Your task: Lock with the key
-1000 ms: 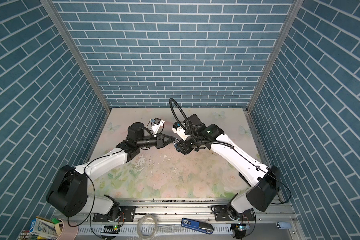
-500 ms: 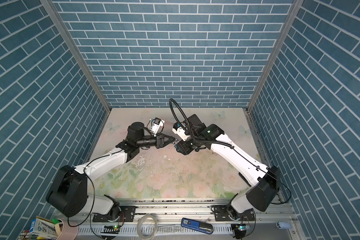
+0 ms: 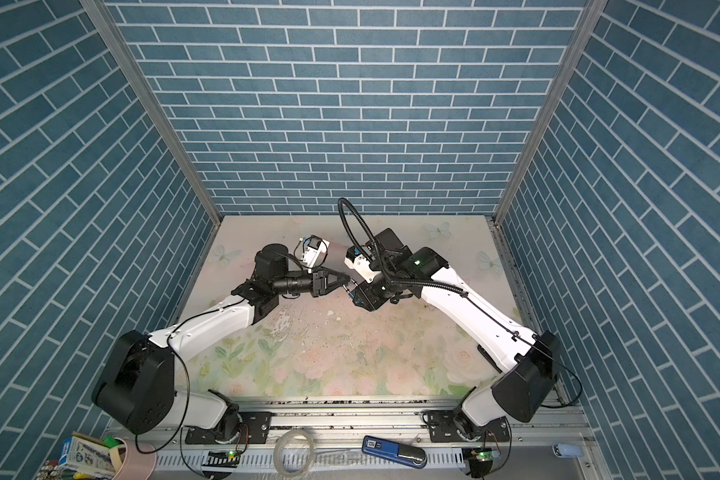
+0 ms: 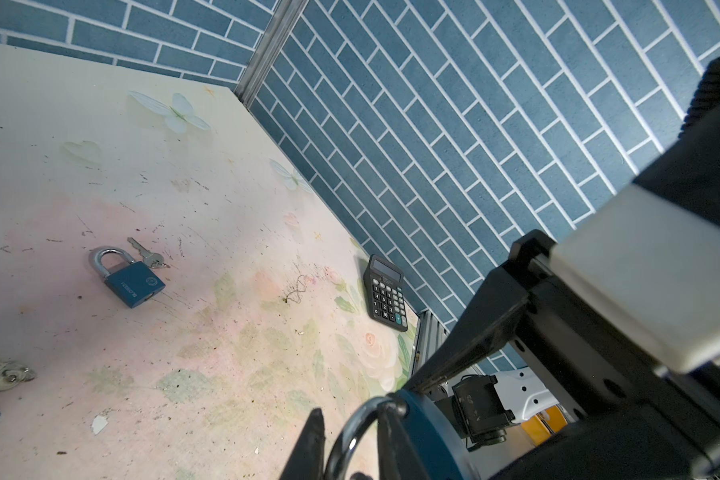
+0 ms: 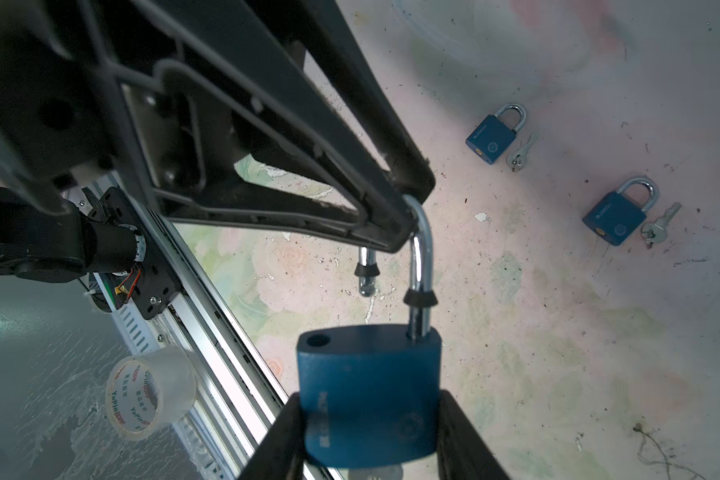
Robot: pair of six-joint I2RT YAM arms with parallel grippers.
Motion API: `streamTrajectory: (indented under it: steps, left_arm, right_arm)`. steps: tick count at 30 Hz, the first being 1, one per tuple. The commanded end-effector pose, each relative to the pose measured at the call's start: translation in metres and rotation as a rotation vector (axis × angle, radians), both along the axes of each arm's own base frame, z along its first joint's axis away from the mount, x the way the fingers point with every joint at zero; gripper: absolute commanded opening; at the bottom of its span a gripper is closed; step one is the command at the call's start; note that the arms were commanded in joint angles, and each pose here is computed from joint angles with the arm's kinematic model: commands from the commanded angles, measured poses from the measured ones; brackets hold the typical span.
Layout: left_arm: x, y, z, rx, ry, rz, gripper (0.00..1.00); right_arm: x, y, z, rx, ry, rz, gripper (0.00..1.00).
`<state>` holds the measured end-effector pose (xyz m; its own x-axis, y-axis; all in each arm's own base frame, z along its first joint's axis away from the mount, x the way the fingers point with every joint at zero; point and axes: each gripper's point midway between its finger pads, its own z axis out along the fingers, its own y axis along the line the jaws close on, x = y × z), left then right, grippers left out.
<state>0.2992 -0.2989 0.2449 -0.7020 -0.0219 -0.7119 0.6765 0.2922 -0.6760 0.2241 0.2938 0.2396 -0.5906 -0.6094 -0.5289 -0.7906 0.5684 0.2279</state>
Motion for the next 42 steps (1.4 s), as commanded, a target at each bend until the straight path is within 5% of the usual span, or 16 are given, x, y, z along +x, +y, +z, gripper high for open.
streamTrajectory:
  steps: [1, 42]
  left_arm:
    - [0.004, -0.002, 0.016, -0.027, -0.046, -0.010, 0.24]
    - [-0.001, -0.004, 0.012, -0.027, -0.019, -0.041, 0.20]
  right_arm:
    - [-0.001, 0.008, 0.020, 0.041, -0.062, 0.079, 0.00]
    - [0.009, 0.008, 0.028, 0.051, -0.096, 0.060, 0.00]
